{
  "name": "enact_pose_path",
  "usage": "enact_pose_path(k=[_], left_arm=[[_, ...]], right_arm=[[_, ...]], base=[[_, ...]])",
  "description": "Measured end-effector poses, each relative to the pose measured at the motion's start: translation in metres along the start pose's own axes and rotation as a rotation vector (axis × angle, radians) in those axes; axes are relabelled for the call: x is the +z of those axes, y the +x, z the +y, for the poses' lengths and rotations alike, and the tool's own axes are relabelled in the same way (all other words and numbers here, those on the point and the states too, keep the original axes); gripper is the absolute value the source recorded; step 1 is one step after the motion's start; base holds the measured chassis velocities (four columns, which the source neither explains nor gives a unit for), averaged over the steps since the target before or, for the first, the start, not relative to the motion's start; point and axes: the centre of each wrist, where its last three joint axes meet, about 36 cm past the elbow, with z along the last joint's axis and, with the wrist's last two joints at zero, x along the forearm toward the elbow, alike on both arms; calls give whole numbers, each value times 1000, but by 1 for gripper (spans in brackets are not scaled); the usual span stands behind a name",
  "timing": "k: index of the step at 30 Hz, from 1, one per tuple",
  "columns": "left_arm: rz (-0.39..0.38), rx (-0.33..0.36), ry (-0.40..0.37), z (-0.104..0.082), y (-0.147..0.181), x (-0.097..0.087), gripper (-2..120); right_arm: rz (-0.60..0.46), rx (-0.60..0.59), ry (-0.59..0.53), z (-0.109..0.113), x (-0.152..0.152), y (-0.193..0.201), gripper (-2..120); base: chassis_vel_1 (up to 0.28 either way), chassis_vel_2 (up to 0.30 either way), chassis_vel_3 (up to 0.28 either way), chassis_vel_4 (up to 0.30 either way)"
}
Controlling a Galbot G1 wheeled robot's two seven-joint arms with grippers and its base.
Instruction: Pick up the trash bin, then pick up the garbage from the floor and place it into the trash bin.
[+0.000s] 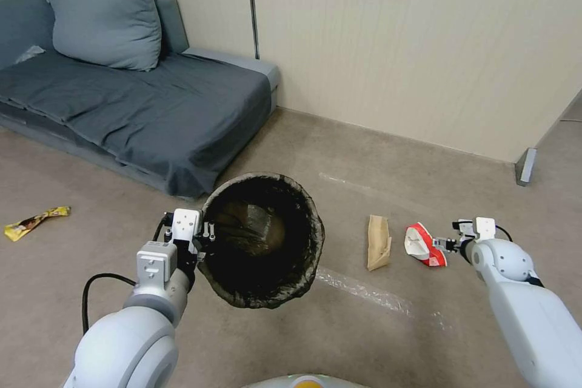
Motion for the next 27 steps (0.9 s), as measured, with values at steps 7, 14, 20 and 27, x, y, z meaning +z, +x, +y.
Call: enact_pose_path(k=[7, 14, 20, 27], left_arm=[[-1, 0, -5, 1, 0, 0, 0], [4, -3, -11, 1, -2, 1, 0], [11, -4, -16, 1, -4, 4, 0], [15, -7, -17, 1, -5, 5, 0]], right_arm=[[46, -4, 21, 18, 1, -21, 100], [59, -21, 57, 47, 2, -30, 100], [68, -33, 74, 66, -3, -39, 100], [75, -27, 67, 65, -13, -46, 100]], base=[[0, 0, 0, 0], [0, 0, 0, 0], [0, 0, 0, 0], [0, 0, 0, 0]])
